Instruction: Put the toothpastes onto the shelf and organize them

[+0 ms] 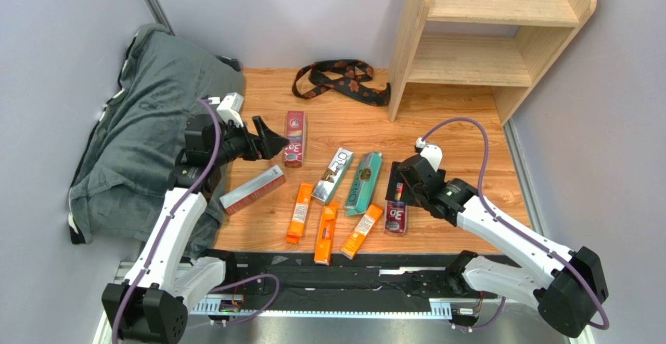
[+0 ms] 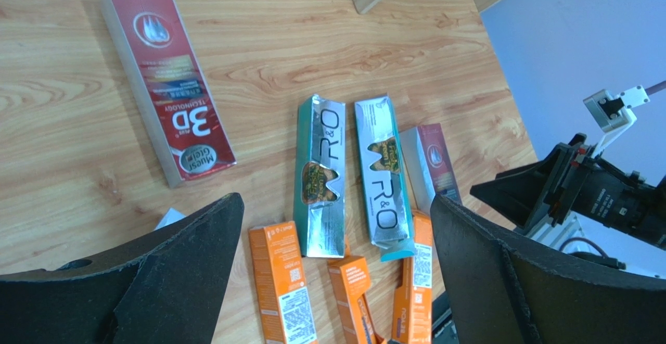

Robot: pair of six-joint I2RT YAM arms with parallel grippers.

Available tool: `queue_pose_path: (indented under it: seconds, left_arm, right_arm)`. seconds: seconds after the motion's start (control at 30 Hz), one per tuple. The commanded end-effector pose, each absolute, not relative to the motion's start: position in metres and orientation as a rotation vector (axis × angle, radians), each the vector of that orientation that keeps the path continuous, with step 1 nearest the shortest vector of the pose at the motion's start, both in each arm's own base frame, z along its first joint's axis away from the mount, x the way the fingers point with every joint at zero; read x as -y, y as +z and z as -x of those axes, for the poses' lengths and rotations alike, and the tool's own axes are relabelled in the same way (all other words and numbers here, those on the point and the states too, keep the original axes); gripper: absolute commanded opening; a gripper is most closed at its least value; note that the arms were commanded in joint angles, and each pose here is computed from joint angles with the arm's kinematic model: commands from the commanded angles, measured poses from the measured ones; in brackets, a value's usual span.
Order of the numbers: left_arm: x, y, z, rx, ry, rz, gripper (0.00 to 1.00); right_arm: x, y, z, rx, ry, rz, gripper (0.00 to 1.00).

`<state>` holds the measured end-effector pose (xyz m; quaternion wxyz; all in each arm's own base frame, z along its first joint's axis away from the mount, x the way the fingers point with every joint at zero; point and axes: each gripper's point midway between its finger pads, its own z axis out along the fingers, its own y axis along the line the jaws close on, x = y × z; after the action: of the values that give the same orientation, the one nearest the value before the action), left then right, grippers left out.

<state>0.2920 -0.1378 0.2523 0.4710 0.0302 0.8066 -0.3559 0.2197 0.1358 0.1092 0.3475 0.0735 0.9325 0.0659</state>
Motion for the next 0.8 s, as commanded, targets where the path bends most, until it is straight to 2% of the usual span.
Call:
queue_pose_path:
  seconds: [0.0, 0.57, 0.77]
  left_arm:
    - [0.143, 0.251, -0.29, -2.009, -0.924, -0.086, 0.99]
    - [0.147, 0.242, -0.28, -2.036, -0.961, -0.118, 0.99]
    - [0.146, 0.242, -0.278, -2.043, -0.953, -0.123, 0.99]
  right_arm:
    - [-0.146, 0.106, -0.218, -2.426, 0.227, -0.231, 0.95]
    - [-0.161, 0.042, -0.216, -2.546, 0.193, -0.193, 0.93]
    - [-0.161, 0.028, -0.215, -2.571, 0.175, -0.213, 0.85]
